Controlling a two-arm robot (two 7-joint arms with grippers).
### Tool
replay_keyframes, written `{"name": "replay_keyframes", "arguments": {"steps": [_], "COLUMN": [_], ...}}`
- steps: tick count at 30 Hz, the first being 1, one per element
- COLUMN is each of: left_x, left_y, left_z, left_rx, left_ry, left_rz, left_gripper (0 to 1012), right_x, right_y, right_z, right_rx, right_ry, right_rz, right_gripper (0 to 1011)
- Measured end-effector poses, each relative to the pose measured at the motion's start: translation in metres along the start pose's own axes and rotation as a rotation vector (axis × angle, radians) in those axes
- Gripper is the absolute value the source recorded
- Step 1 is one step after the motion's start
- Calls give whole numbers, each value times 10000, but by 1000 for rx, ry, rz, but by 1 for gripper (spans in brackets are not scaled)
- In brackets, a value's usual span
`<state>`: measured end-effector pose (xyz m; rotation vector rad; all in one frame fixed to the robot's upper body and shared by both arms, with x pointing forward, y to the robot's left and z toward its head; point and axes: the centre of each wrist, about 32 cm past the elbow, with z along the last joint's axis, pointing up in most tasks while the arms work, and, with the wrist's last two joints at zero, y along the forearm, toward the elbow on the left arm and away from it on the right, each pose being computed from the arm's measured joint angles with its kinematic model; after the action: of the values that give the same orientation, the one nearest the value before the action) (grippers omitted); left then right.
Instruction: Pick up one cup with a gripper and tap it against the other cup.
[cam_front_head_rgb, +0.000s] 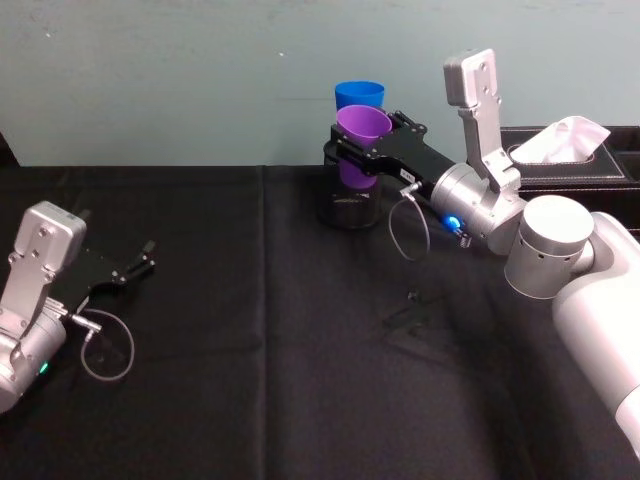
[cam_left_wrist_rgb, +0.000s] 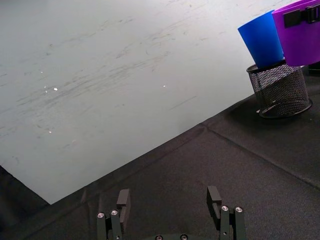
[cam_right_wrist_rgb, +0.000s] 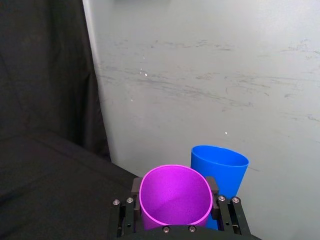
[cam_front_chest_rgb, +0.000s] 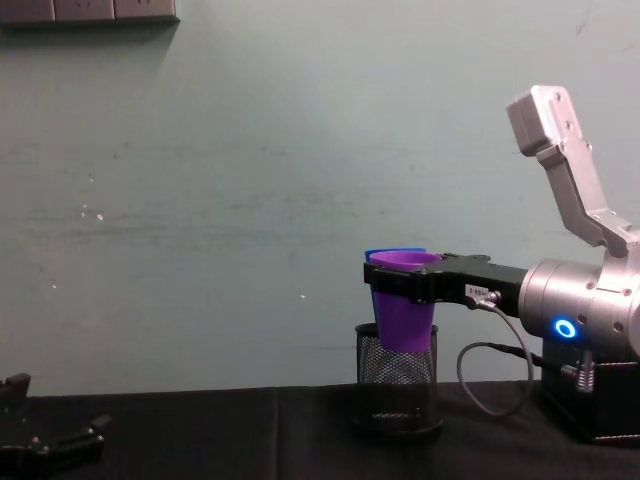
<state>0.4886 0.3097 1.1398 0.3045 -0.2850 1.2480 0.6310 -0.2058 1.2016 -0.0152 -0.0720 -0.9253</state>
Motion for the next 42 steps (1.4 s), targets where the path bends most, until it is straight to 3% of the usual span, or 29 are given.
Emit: {"name": "replay_keyframes", "arguments": {"steps": [42], "left_x": [0], "left_y": [0], "left_z": [0], "left_rx": [0], "left_ry": [0], "left_rz": [0], "left_gripper": [1000], "right_x": [-2], "right_y": [-2], "right_z": [-3], "right_rx": [-2], "right_ry": [0], "right_rz": [-1], "right_gripper": [751]}}
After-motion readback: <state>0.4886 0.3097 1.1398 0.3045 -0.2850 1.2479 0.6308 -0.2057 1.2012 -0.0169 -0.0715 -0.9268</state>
